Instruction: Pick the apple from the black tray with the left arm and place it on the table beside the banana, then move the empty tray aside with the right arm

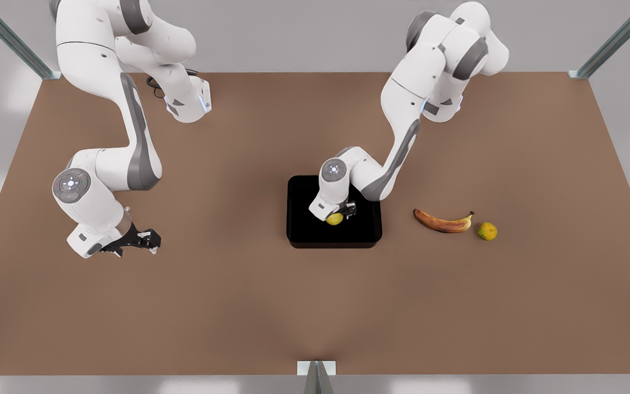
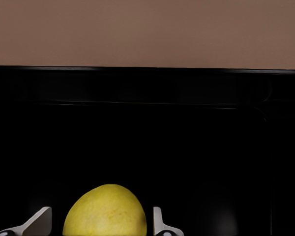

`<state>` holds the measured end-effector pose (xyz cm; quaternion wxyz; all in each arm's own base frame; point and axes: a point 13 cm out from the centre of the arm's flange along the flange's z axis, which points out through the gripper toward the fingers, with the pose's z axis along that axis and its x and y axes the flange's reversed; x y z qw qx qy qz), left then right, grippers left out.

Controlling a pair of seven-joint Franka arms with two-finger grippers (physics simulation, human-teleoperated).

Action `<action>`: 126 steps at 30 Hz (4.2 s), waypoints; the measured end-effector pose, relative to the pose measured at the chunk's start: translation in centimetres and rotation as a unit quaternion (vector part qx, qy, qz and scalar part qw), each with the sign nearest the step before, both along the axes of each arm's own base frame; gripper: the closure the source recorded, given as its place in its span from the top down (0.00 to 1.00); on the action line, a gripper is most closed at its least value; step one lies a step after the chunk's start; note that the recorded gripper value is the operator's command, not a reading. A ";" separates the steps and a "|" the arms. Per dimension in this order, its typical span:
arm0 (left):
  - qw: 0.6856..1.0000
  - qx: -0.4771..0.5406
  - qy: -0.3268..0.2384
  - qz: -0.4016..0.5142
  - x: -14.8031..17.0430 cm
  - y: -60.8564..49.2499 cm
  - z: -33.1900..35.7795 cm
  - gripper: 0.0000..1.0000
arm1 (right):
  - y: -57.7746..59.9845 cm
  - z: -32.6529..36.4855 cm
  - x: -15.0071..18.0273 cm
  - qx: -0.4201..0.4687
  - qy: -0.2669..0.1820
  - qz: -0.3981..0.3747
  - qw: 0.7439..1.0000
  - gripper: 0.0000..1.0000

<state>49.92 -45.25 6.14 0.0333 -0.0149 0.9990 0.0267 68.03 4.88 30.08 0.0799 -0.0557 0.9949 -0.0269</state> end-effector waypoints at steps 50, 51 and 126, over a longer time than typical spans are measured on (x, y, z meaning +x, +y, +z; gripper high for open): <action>0.995 -0.010 -0.035 0.088 21.6 32.4 23.5 1.00 | 41.1 -4.6 -14.1 0.044 0.121 -0.088 0.988 0.99; 0.994 -0.027 -0.048 0.091 21.2 33.7 28.5 1.00 | 40.7 -5.2 -14.2 0.039 0.124 -0.101 0.986 0.99; 0.997 -0.027 0.001 -0.067 15.0 39.5 34.5 1.00 | 21.4 -4.3 -7.3 0.018 0.148 -0.110 0.983 0.10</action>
